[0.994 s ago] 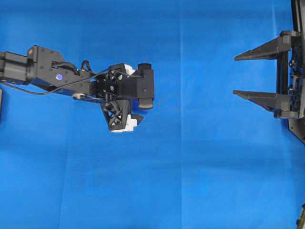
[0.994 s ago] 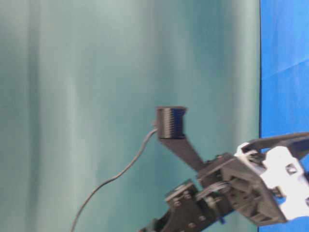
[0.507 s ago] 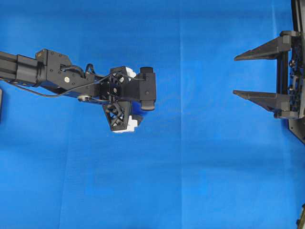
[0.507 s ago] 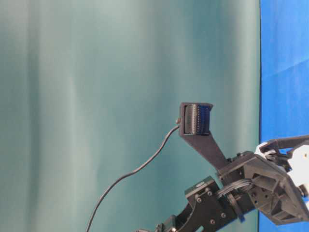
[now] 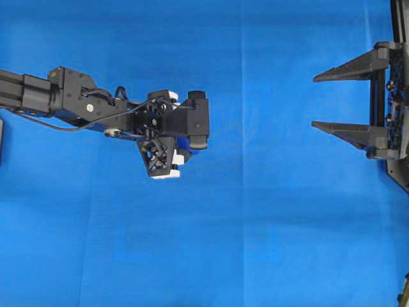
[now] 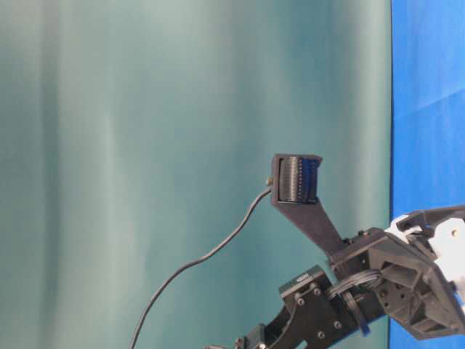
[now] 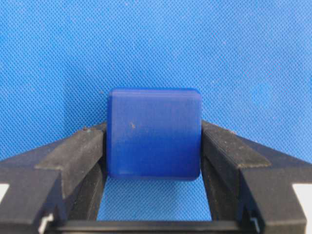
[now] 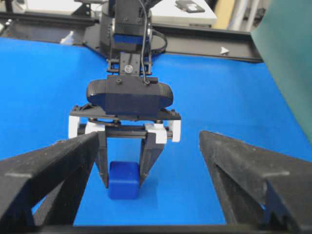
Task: Handover the blue block to the right arm after grasping it with the left arm, then place it in the designated position.
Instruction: 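Close the left gripper on the blue cube, then lift the cube and rotate the left gripper to hold it upright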
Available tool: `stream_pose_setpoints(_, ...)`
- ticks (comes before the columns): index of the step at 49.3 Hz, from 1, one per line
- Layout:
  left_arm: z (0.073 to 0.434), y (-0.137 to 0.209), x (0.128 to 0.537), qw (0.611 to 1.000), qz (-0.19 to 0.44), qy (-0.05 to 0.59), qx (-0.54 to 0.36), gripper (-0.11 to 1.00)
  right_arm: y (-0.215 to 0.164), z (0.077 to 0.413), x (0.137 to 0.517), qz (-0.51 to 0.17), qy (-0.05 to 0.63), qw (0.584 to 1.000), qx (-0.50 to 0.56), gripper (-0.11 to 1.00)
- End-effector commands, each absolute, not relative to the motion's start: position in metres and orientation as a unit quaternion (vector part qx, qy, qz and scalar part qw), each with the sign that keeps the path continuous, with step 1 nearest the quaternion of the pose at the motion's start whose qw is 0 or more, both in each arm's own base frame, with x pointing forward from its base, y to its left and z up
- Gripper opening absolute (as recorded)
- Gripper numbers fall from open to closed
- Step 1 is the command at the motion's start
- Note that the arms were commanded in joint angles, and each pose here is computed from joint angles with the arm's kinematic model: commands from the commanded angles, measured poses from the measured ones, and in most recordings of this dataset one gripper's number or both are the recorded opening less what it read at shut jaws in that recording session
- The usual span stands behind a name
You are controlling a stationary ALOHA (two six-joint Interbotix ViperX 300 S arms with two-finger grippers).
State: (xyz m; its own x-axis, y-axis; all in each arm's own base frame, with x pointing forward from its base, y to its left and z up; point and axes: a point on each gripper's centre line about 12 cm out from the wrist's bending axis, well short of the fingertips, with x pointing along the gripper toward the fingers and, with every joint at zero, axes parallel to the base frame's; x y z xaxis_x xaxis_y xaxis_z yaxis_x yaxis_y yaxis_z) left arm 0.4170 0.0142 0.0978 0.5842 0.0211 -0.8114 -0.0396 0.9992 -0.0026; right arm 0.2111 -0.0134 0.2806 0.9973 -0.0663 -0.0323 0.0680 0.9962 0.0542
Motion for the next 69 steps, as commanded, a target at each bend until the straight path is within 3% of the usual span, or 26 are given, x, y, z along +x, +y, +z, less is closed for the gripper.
stream_pose_setpoints(1,0.115,0.013,0.420,0.900,0.016,0.436,-0.009,0.49,-0.014,0.289,0.213,-0.034,0.003,0.999,0.029,0.97)
stream_pose_setpoints(21,0.138,0.008,0.417,0.900,0.011,0.436,-0.006,0.49,-0.014,0.288,0.213,-0.034,0.005,0.999,0.029,0.97)
stream_pose_setpoints(69,0.339,-0.011,0.376,0.941,-0.011,0.338,0.005,0.49,-0.014,0.292,0.213,-0.034,0.001,0.999,0.030,0.97)
